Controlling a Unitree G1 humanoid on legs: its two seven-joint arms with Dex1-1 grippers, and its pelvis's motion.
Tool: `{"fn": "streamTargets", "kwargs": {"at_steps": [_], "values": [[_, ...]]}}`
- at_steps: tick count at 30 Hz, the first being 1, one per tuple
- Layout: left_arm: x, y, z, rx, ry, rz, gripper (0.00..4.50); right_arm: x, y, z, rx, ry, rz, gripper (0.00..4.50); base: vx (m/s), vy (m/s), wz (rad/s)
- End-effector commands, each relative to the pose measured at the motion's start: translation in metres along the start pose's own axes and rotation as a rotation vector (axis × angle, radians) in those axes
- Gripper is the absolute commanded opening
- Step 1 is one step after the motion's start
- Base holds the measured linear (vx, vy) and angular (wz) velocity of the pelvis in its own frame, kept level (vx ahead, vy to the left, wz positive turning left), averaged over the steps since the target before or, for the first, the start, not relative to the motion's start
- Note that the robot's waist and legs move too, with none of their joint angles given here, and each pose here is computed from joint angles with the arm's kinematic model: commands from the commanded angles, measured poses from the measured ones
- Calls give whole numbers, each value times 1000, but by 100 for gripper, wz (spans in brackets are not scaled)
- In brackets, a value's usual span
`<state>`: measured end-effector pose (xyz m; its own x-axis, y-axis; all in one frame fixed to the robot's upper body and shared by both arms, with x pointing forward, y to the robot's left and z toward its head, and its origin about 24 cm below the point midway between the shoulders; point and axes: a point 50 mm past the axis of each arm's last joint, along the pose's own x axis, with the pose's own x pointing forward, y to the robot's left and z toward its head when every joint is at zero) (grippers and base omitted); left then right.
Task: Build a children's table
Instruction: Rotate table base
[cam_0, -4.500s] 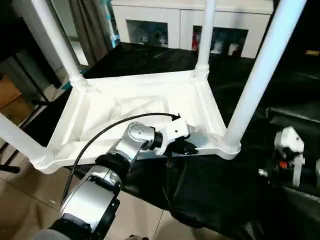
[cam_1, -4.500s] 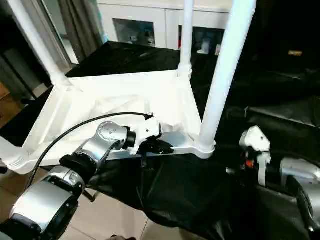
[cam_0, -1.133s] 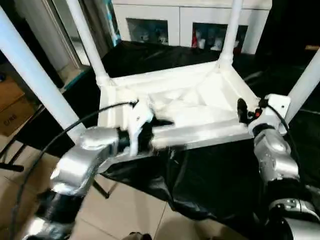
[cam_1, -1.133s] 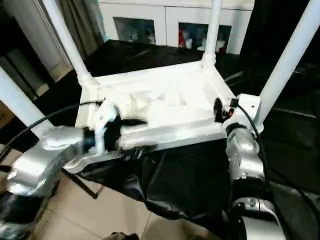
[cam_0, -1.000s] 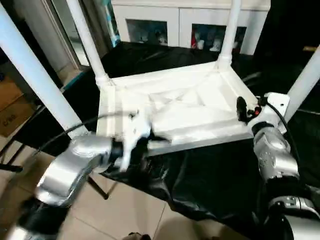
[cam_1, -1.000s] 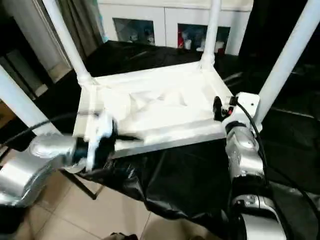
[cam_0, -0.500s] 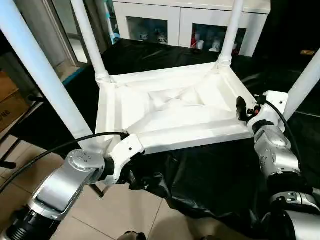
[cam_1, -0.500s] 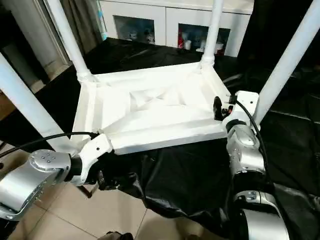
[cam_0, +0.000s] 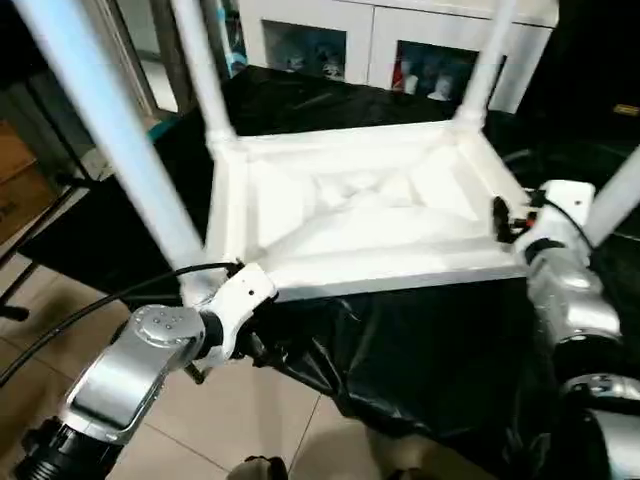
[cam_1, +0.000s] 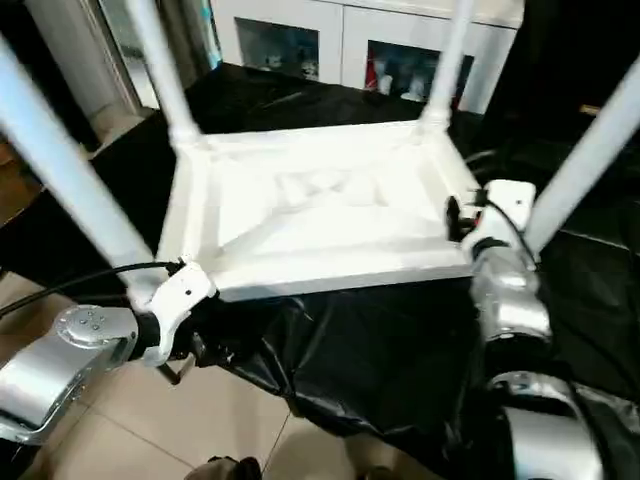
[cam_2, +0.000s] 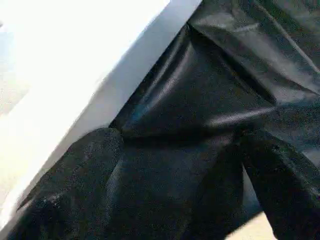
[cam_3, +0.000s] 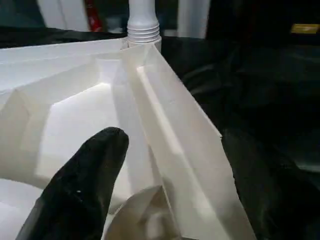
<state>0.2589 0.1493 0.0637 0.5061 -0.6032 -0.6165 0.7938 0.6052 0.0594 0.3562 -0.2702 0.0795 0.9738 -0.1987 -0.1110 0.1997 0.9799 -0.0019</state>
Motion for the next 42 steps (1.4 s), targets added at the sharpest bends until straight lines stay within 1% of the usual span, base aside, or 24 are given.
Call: {"fn": "streamTargets", "kwargs": {"at_steps": [1, 2, 3, 6, 11, 14, 15, 17, 18, 19, 20, 21, 22, 26, 29, 30, 32, 34, 35, 36, 37, 39, 40, 42], "values": [[-1, 7, 2, 12, -10, 54, 444, 0, -25, 10, -10, -23, -99, 349, 0, 0, 0], [-1, 7, 2, 12, -10, 54, 444, 0, -25, 10, -10, -23, -99, 349, 0, 0, 0], [3, 5, 2, 23, -19, 52, 444, 0, -35, 13, -19, -26, -128, 349, 0, 0, 0], [8, 3, 6, 39, -40, 46, 444, -1, -44, 14, -28, -26, -150, 349, 0, 0, 0], [20, 5, 22, 82, -120, 50, 444, -2, -58, 17, -46, -22, -194, 349, 0, 0, 0], [27, 3, 37, 105, -214, 34, 444, -2, -62, 18, -49, -25, -205, 349, 0, 0, 0], [26, 2, 40, 96, -240, 23, 444, -2, -60, 18, -45, -31, -190, 349, 0, 0, 0], [25, 2, 42, 89, -256, 16, 444, -2, -59, 18, -42, -35, -178, 349, 0, 0, 0], [21, 0, 42, 95, -275, -5, 444, -2, -53, 18, -34, -48, -130, 349, 0, 0, 0], [10, -1, 35, 94, -290, -30, 444, -4, -40, 16, -22, -74, -21, 349, 0, 0, 0], [2, 0, 31, 95, -302, -37, 444, -6, -33, 13, -19, -82, 28, 349, 0, 0, 0], [2, 0, 31, 95, -302, -37, 444, -6, -33, 13, -19, -82, 28, 349, 0, 0, 0], [-9, 3, 25, 77, -331, -20, 444, -11, -23, 8, -9, -87, 91, 349, 0, 0, 0], [-35, 13, 9, -1, -428, 69, 444, -28, -5, -6, -15, -99, 179, 349, 0, 0, 0], [-55, 8, -21, -63, -399, 81, 444, -48, 12, -15, -7, -140, 262, 349, 0, 0, 0], [-58, 6, -26, -75, -393, 79, 444, -52, 14, -16, 1, -148, 271, 349, 0, 0, 0], [-68, 7, -43, -125, -422, 157, 444, -68, 21, -17, 5, -185, 292, 349, 0, 0, 0], [-70, 8, -46, -134, -431, 181, 444, -70, 22, -17, 5, -191, 295, 349, 0, 0, 0], [-77, 17, -54, -168, -471, 288, 449, -79, 21, -17, 44, -208, 281, 366, 0, 0, 0], [-77, 17, -54, -168, -471, 288, 450, -79, 21, -17, 44, -208, 281, 376, 0, 0, 0], [-84, 25, -60, -190, -504, 390, 450, -91, 18, -17, 83, -222, 266, 376, 0, 0, 0], [-87, 33, -57, -204, -556, 459, 450, -100, 15, -17, 72, -230, 255, 402, 0, 0, 0], [-88, 35, -55, -209, -576, 481, 450, -102, 14, -18, 67, -228, 247, 402, 0, 0, 0], [-86, 41, -46, -220, -633, 516, 450, -106, 9, -21, 68, -210, 197, 420, 0, 0, 0]]}}
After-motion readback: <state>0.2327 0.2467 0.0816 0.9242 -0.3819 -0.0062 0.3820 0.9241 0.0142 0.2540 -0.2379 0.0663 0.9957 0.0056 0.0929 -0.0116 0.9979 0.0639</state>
